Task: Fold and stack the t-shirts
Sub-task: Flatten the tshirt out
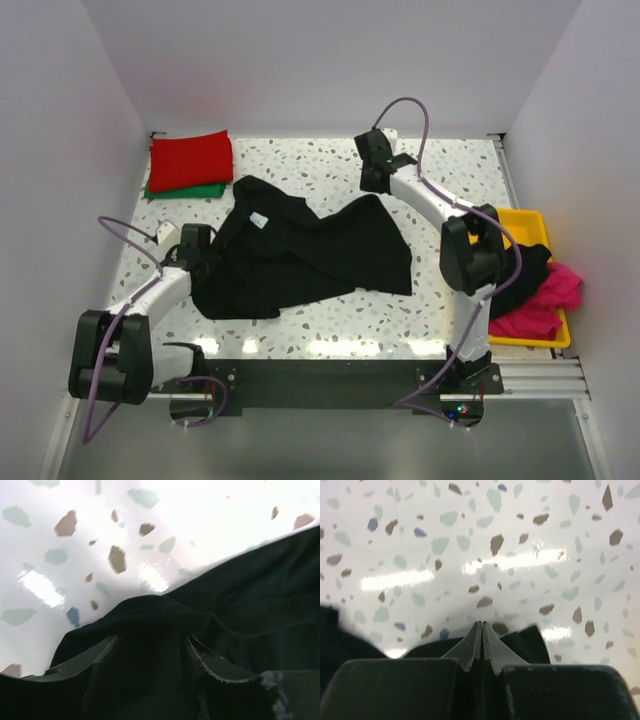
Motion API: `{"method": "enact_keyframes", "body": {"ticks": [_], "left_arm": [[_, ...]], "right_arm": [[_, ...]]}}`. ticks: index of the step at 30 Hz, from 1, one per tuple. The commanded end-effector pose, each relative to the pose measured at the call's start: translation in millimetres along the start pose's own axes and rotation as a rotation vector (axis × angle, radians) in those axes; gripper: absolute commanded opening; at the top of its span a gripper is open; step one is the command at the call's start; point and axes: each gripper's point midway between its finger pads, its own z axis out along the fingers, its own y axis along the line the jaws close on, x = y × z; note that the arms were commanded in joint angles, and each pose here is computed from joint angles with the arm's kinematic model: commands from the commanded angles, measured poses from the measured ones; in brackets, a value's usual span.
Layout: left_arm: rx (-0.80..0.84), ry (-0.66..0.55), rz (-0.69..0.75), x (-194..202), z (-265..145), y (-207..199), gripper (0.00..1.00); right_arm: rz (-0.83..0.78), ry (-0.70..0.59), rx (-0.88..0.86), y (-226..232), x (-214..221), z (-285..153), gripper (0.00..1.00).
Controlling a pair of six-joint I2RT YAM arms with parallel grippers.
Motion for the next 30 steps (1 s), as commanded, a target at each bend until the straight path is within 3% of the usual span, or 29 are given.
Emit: {"method": "enact_keyframes", "body": {"ticks": [1, 2, 5, 9, 13, 17, 21, 22, 24, 25, 30], "left_arm": [[0.056, -0.115, -0.048, -39, 3, -34, 0.48], [0.058, -0.115, -0.053, -40, 5, -36, 0.45], [0.062, -0.107, -0.068, -42, 14, -45, 0.33], [0.049, -0.089, -0.088, -48, 28, -48, 0.19], [0.045, -0.081, -0.129, -62, 37, -39, 0.16], [0.079, -0.104, -0.172, -81, 35, -34, 0.17], [0.237, -0.093, -0.192, -88, 30, -62, 0.26], [0.285, -0.061, -0.186, -82, 27, -69, 0.29], [0.337, -0.051, -0.189, -77, 22, -74, 0.38], [0.361, -0.039, -0.190, -74, 19, -76, 0.41], [0.428, -0.032, -0.181, -65, 4, -75, 0.56]], "right_arm": [[-0.002, -0.010, 0.026, -6, -41, 20, 0.00], [0.002, 0.029, 0.050, -13, -34, 45, 0.00], [0.040, 0.018, 0.019, -7, -62, 58, 0.00], [0.058, 0.058, 0.034, -15, -67, 92, 0.00], [0.080, 0.080, -0.005, -17, -63, 86, 0.00], [0.110, 0.060, -0.041, -21, -58, 58, 0.18], [0.161, 0.044, -0.126, -23, -40, 19, 0.35], [0.148, 0.092, -0.101, -33, -8, 20, 0.45], [0.178, 0.050, -0.106, -40, -7, -3, 0.53], [0.164, 0.102, -0.096, -46, 24, -2, 0.59], [0.164, 0.124, -0.052, -56, 65, 0, 0.65]]}}
